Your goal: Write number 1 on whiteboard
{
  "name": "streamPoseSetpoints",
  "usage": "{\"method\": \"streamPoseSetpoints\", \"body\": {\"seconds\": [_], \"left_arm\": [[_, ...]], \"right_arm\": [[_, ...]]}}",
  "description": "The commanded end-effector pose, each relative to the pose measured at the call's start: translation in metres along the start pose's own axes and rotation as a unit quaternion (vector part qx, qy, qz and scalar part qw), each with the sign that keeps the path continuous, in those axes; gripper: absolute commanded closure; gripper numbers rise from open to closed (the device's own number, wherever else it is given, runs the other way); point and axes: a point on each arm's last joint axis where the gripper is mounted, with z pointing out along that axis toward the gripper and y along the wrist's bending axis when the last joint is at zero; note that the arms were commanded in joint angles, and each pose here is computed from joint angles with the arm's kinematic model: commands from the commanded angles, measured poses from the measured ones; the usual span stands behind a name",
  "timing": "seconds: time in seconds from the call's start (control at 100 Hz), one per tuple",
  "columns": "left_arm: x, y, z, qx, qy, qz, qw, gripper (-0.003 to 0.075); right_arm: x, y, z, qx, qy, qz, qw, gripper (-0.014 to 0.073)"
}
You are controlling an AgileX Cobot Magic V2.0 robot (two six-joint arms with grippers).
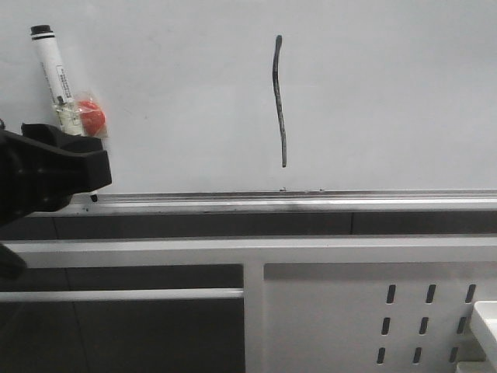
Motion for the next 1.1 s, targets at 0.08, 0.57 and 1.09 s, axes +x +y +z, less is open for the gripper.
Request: {"method": "streamPoseSetpoints", "body": {"seconds": [0.08, 0.57, 1.09], "left_arm": [[-0.029, -0.004, -0.001, 0.008, -0.129, -0.01, 0.992, 0.0382], [-0.034, 0.015, -0.047, 0.061, -0.139, 0.002, 0.988, 0.0493], [-0.03, 0.028, -0.077, 0.102, -0.147, 0.021, 0.984, 0.074]], "right_arm": [[-0.012, -0.007, -0.005, 0.028, -0.04, -0.001, 0.999, 0.0664], [-0.011, -0.006, -0.005, 0.023, -0.033, -0.001, 0.999, 0.0664], [0.107, 0.042, 0.02, 0.077, -0.142, 0.109, 0.981, 0.0664]]}}
